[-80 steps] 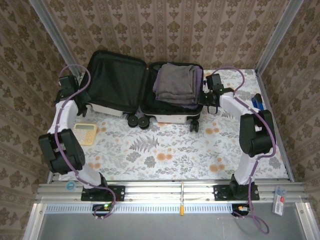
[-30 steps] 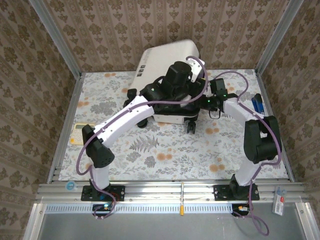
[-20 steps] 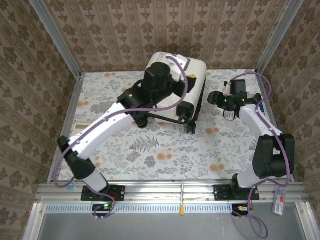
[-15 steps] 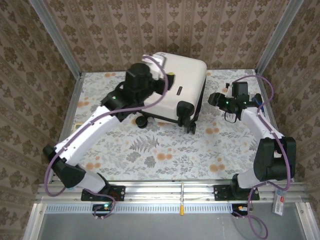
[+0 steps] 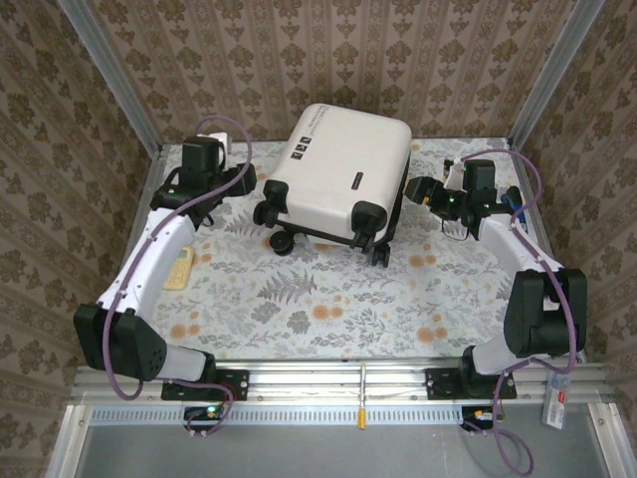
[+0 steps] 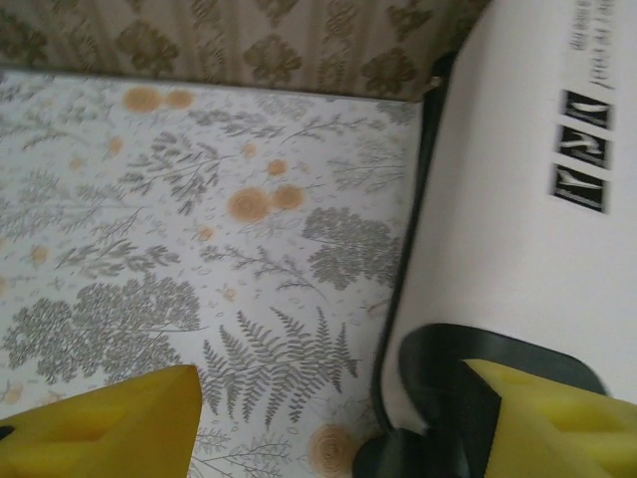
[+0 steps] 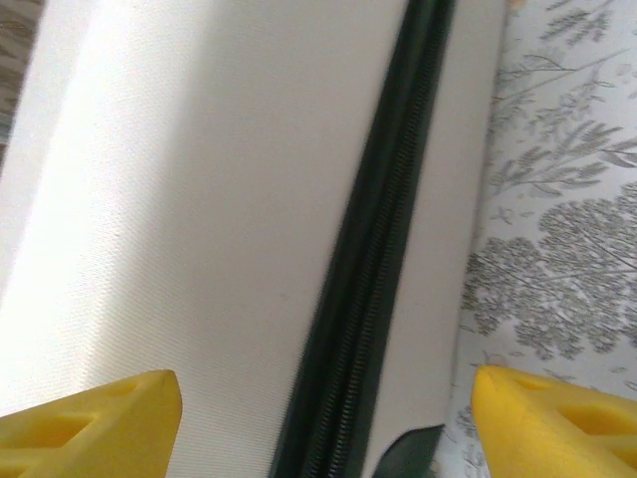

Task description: Pack the luggage

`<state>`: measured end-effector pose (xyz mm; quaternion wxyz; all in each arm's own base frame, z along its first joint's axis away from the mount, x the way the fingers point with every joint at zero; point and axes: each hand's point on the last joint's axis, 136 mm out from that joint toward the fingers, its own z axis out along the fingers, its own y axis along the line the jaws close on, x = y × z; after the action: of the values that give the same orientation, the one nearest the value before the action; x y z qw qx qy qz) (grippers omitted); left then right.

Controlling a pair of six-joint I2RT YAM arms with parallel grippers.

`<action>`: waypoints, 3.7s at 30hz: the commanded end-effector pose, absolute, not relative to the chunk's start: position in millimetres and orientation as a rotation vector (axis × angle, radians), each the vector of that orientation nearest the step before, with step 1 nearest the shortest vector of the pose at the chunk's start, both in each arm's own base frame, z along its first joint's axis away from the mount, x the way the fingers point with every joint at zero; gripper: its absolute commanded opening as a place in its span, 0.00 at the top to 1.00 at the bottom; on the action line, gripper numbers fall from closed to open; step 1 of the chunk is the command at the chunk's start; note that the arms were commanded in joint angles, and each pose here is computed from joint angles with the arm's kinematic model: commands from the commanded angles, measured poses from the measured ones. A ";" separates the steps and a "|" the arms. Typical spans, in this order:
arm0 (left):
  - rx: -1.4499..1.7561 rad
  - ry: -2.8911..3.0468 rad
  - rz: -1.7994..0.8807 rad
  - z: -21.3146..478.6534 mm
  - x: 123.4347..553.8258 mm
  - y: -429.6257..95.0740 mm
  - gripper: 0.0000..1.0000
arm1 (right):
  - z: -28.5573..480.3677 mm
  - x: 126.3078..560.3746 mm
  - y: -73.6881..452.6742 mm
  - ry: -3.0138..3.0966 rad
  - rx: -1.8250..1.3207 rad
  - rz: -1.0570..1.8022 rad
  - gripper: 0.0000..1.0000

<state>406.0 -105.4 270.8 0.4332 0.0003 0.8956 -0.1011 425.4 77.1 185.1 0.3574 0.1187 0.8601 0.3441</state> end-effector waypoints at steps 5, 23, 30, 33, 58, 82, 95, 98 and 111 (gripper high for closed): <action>-0.118 2.373 -0.283 218.3 436.2 -88.2 0.33 | 206.5 428.6 99.1 2.135 0.232 1.072 0.20; 0.031 2.460 -0.411 170.0 466.7 -153.2 0.38 | 196.6 445.6 130.4 2.182 0.150 1.102 0.20; 0.145 2.409 -0.522 187.1 453.4 -188.4 0.38 | 211.0 467.3 134.4 2.159 0.128 1.116 0.19; 0.184 2.393 -0.542 191.7 446.3 -198.3 0.38 | 214.3 472.8 134.2 2.165 0.125 1.104 0.20; -0.054 2.415 -0.477 169.4 504.5 -135.9 0.36 | 209.3 502.9 57.7 2.146 0.353 0.925 0.19; -0.095 2.368 -0.836 105.6 560.2 -218.0 0.40 | 168.4 612.8 57.0 2.012 0.432 1.287 0.20; -0.166 2.264 -0.735 121.2 446.7 -236.9 0.41 | 145.8 566.0 176.1 2.270 0.083 1.323 0.24; -0.096 2.277 -0.723 123.4 408.8 -258.0 0.41 | 138.5 542.6 209.7 2.348 -0.066 1.306 0.24; 0.104 2.130 -0.502 161.4 277.9 -297.4 0.39 | 166.5 476.0 284.3 2.345 -0.529 1.437 0.24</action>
<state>263.1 -222.0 76.1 0.3465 -0.0089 0.9349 -0.0766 581.7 136.2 144.1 0.3067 0.0051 0.8738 0.3773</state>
